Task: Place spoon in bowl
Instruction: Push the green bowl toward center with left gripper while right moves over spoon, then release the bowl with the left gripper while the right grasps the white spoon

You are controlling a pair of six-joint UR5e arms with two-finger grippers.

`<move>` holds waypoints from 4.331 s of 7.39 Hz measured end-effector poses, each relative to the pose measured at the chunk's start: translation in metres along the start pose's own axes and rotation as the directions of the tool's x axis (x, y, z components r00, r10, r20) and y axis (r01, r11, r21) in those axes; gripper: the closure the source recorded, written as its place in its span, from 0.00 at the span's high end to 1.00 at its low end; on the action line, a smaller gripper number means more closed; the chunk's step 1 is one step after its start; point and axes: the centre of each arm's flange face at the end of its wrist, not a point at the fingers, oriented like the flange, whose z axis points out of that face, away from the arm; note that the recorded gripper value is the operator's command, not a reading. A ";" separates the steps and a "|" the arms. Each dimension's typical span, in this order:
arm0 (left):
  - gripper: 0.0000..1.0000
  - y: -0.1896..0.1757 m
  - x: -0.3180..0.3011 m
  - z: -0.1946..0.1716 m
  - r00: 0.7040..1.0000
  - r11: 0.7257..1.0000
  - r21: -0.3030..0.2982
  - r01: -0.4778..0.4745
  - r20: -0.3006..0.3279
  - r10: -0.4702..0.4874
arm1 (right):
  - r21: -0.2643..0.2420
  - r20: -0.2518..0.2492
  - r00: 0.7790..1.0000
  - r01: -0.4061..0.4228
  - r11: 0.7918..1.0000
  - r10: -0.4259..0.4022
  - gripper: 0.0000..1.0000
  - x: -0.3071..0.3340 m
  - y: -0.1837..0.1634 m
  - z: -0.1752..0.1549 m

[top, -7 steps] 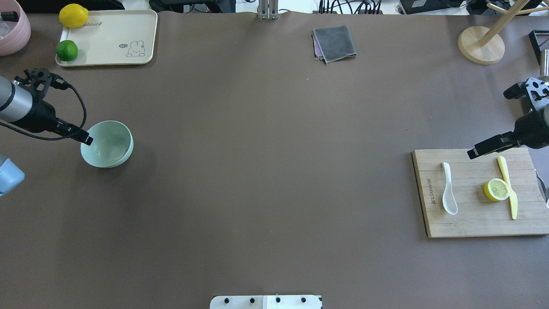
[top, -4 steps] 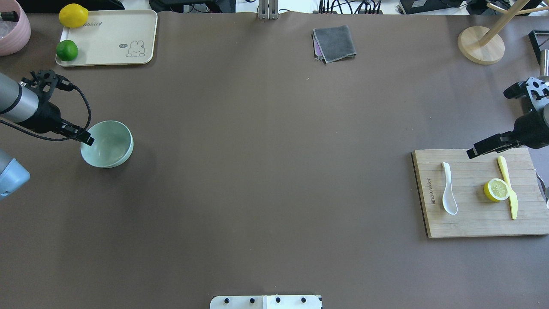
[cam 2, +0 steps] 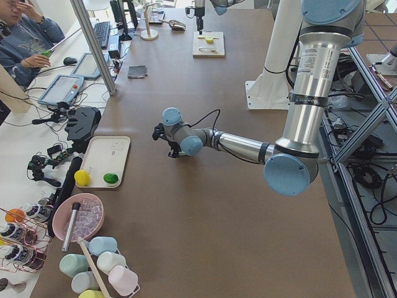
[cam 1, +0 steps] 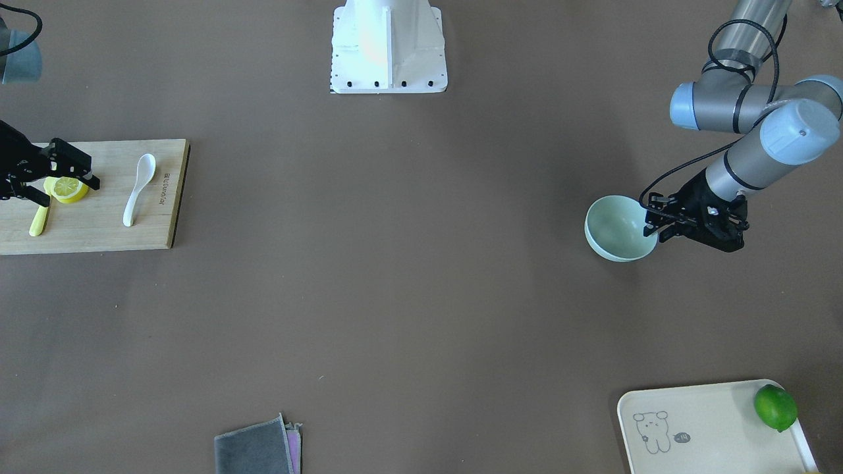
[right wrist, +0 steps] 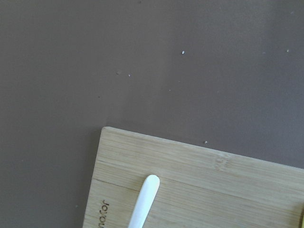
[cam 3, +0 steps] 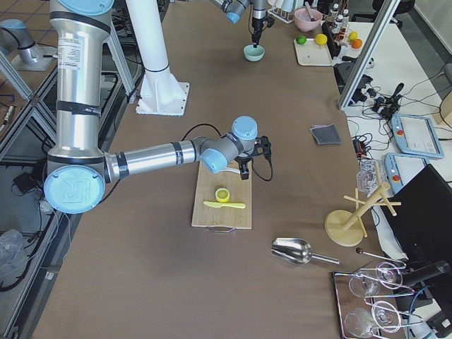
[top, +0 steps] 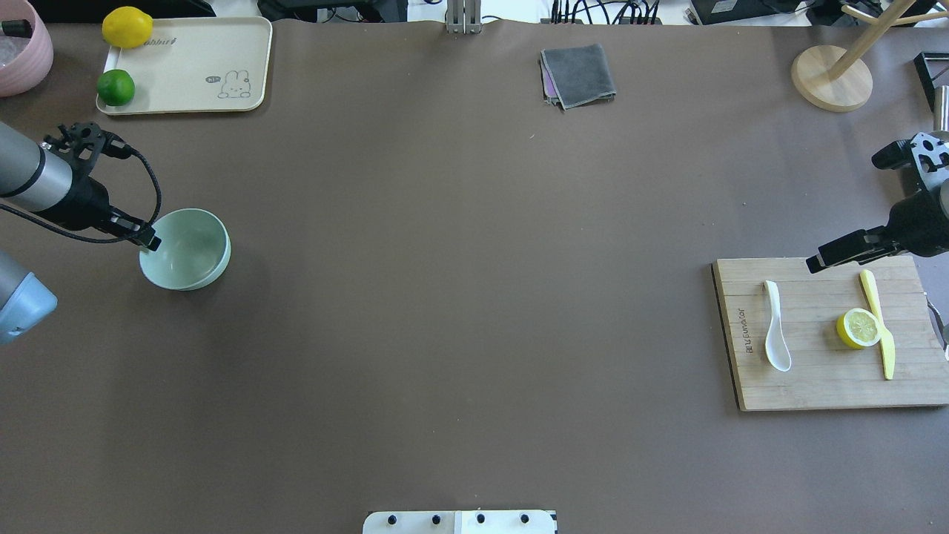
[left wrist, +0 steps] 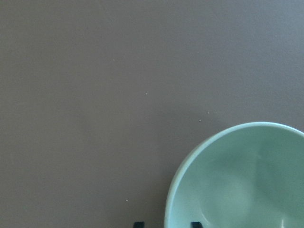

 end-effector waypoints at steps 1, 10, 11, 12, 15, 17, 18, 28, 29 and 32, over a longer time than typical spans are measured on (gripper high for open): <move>0.00 -0.001 0.001 -0.001 1.000 1.000 0.001 0.000 -0.001 0.000 | 0.001 0.000 1.000 0.000 1.000 0.000 1.00 0.000 0.000 0.000; 0.00 -0.047 0.277 -0.015 0.975 0.978 0.016 0.208 -0.077 -0.206 | -0.004 -0.071 0.961 -0.270 0.963 0.269 0.98 -0.041 0.015 0.038; 0.00 -0.041 0.321 -0.001 0.972 0.975 0.013 0.220 -0.089 -0.218 | -0.012 -0.073 0.955 -0.288 0.958 0.286 0.98 -0.044 0.016 0.044; 0.00 -0.040 0.360 0.010 0.969 0.973 0.013 0.230 -0.097 -0.228 | -0.020 -0.077 0.951 -0.301 0.953 0.299 0.96 -0.045 0.017 0.049; 0.00 -0.043 0.416 0.029 0.968 0.972 0.007 0.236 -0.089 -0.235 | -0.043 -0.097 0.942 -0.327 0.944 0.322 0.96 -0.039 0.018 0.067; 0.00 -0.051 0.427 0.039 0.967 0.970 -0.001 0.244 -0.079 -0.243 | -0.045 -0.105 0.930 -0.357 0.933 0.351 0.89 -0.038 0.010 0.077; 0.00 -0.052 0.429 0.042 0.967 0.969 -0.004 0.245 -0.075 -0.245 | -0.045 -0.107 0.925 -0.370 0.928 0.363 0.85 -0.039 0.007 0.080; 0.95 -0.043 0.424 0.046 0.966 0.968 -0.007 0.251 -0.067 -0.251 | -0.070 -0.121 0.925 -0.370 0.926 0.361 0.66 -0.042 0.016 0.093; 0.96 -0.044 0.422 0.043 0.966 0.968 0.006 0.251 -0.067 -0.250 | -0.071 -0.123 0.924 -0.371 0.926 0.361 0.61 -0.041 0.017 0.094; 0.96 -0.033 0.416 0.022 0.967 0.970 0.034 0.241 -0.090 -0.237 | -0.076 -0.123 0.925 -0.369 0.926 0.358 0.00 -0.043 0.019 0.096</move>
